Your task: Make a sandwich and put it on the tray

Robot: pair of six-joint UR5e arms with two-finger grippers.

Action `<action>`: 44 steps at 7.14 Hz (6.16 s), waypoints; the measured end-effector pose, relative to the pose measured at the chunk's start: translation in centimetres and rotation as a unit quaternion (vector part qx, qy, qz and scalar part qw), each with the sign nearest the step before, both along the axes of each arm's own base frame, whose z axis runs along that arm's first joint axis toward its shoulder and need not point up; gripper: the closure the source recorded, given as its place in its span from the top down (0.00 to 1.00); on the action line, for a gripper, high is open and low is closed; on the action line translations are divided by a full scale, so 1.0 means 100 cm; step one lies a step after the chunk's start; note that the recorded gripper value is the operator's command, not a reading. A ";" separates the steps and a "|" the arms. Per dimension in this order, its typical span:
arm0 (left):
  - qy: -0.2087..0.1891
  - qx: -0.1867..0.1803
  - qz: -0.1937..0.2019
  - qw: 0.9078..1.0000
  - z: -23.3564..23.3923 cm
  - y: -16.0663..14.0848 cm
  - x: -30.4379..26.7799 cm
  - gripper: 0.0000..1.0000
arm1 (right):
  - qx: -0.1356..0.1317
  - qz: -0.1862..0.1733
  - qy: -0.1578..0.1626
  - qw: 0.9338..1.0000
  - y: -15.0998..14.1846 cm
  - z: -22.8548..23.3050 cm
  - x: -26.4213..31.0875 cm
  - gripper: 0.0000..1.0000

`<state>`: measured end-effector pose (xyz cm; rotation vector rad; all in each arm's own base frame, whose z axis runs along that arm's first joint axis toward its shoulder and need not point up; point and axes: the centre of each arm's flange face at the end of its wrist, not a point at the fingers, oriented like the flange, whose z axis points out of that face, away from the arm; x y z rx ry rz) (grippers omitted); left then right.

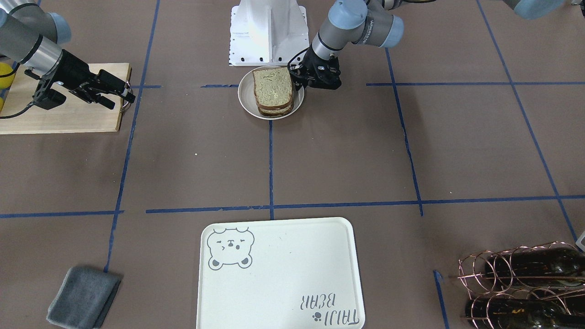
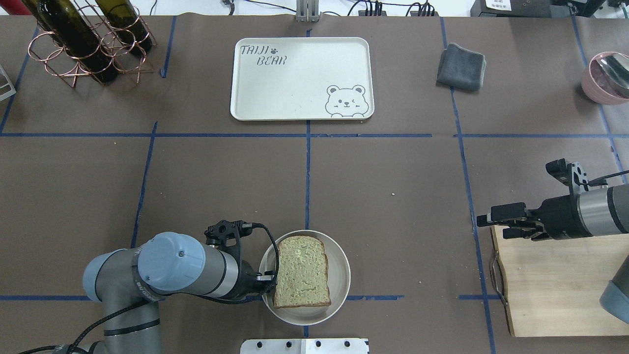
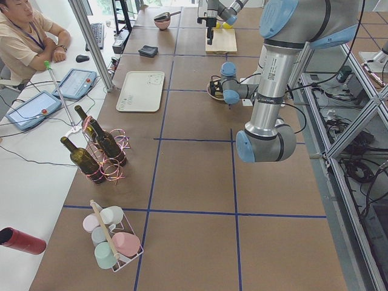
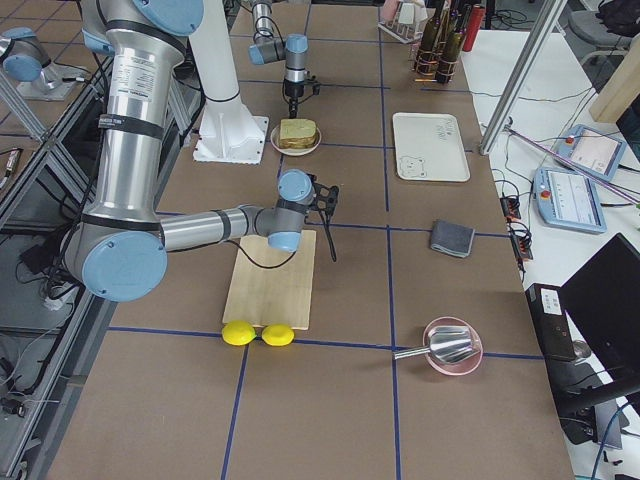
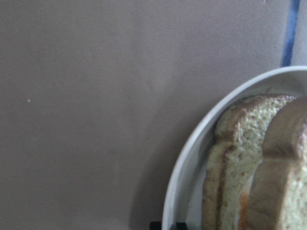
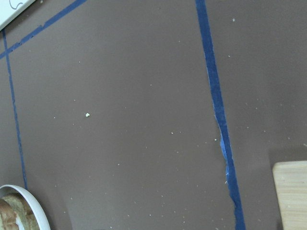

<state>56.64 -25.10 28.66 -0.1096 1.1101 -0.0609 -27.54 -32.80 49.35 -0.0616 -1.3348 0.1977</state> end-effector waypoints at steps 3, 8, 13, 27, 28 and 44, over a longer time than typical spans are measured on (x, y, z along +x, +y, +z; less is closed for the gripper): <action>0.002 -0.001 0.000 1.000 -0.002 0.000 -0.001 0.00 | 0.001 -0.001 -0.001 1.000 0.000 -0.001 0.000 1.00; 0.043 -0.040 -0.021 0.998 -0.032 0.000 -0.007 0.00 | 0.000 -0.002 -0.001 1.000 0.001 -0.001 0.001 1.00; 0.103 -0.143 -0.117 0.977 -0.077 -0.068 -0.022 0.00 | -0.001 -0.018 -0.011 1.000 0.013 0.007 0.021 1.00; 0.095 -0.257 -0.376 0.885 -0.036 -0.367 0.028 0.30 | 0.005 -0.014 -0.019 1.000 0.023 0.014 0.039 1.00; 0.100 -0.251 -0.380 0.884 -0.038 -0.368 0.027 0.30 | 0.005 -0.013 -0.019 1.000 0.023 0.014 0.040 1.00; -0.055 0.228 -0.028 0.972 0.233 -0.158 -0.375 0.44 | 0.078 -0.049 0.147 0.985 0.026 0.141 0.196 1.00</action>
